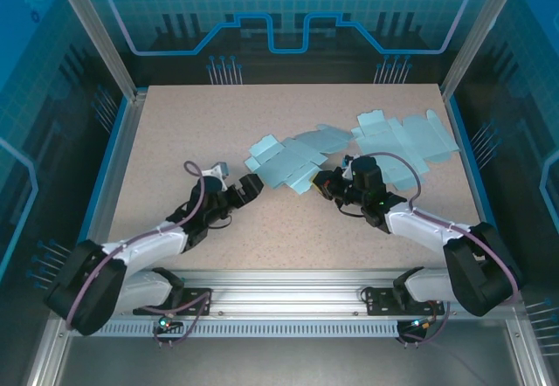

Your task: Fold the paper box

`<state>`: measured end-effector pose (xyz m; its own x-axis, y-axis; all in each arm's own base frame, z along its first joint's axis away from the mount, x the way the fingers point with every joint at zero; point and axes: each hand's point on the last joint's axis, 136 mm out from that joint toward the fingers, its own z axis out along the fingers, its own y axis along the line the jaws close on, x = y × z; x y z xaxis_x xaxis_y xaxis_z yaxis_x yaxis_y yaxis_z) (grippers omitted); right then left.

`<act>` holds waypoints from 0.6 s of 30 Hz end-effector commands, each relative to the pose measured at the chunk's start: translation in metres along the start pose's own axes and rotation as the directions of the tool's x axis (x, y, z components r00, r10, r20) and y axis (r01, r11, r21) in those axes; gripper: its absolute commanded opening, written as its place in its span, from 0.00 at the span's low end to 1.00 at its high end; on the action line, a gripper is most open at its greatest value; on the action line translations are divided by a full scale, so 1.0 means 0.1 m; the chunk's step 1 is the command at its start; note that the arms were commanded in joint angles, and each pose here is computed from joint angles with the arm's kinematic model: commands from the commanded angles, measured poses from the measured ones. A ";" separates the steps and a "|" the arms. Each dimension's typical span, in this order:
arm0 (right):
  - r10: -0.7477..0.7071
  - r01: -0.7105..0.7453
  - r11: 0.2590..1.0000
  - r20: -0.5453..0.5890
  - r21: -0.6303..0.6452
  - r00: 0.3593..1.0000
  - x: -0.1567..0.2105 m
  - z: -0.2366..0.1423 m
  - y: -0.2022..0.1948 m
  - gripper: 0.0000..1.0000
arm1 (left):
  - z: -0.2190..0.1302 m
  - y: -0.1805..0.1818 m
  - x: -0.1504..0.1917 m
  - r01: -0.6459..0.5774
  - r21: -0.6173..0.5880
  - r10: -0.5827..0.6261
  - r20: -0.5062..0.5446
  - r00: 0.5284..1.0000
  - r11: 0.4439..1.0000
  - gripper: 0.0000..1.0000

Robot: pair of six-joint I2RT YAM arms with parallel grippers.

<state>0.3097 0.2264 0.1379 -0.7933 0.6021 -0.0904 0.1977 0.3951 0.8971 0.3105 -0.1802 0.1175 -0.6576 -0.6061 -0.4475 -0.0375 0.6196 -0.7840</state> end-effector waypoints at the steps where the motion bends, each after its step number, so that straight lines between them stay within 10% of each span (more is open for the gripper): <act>1: -0.011 0.013 0.999 0.040 -0.040 0.999 -0.09 -0.05 0.16 0.00 | 0.11 -0.28 -0.07 0.066 0.108 -0.065 -0.018 0.998 0.992 0.99; 18: -0.018 0.018 1.000 -0.020 -0.003 1.000 0.07 0.11 0.05 0.00 | 0.54 -0.14 0.02 0.233 0.083 -0.228 -0.066 0.971 0.969 0.98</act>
<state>0.3062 0.2324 0.1291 -0.8039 0.5890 -0.0822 0.2099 0.4103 0.8875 0.3373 -0.2082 0.0835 -0.6920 -0.6799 -0.2425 -0.1704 0.4803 -0.8604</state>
